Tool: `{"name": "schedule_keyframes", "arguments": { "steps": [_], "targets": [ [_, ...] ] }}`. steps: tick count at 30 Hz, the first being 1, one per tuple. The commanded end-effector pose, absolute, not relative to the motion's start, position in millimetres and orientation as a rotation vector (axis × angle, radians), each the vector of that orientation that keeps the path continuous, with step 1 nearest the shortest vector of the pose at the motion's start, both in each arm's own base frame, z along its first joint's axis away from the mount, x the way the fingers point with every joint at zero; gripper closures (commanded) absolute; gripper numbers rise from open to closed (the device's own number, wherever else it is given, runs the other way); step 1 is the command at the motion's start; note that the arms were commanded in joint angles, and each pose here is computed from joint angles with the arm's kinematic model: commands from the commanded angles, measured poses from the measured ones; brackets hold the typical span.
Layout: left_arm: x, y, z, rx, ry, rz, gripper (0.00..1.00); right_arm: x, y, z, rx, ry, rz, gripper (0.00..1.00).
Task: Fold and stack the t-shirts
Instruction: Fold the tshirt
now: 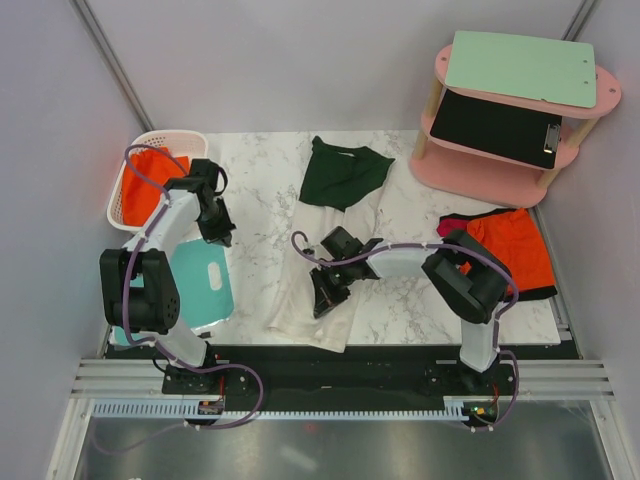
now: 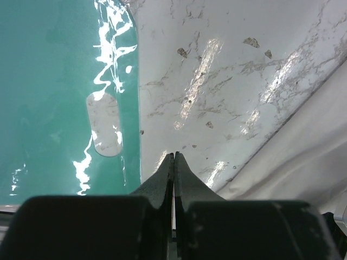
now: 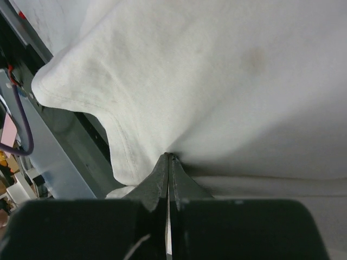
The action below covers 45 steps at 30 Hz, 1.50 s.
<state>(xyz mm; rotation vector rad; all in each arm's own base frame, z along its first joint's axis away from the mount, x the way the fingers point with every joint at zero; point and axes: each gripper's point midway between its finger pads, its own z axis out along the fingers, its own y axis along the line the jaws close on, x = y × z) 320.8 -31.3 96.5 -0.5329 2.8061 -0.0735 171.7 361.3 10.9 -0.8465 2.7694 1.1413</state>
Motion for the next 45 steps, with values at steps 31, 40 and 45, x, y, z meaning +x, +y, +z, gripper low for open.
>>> {"name": "schedule_keyframes", "arguments": {
  "steps": [31,40,45],
  "targets": [
    [327,-135,69,-0.204,2.822,-0.308,0.98,477,253,78,-0.227,2.459,0.465,1.00],
    [330,-137,65,-0.183,2.828,-0.295,0.98,526,237,43,-0.153,2.474,0.424,1.00],
    [331,-137,58,-0.178,2.846,-0.288,0.98,544,247,19,-0.172,2.506,0.442,1.00]
  ]
}}
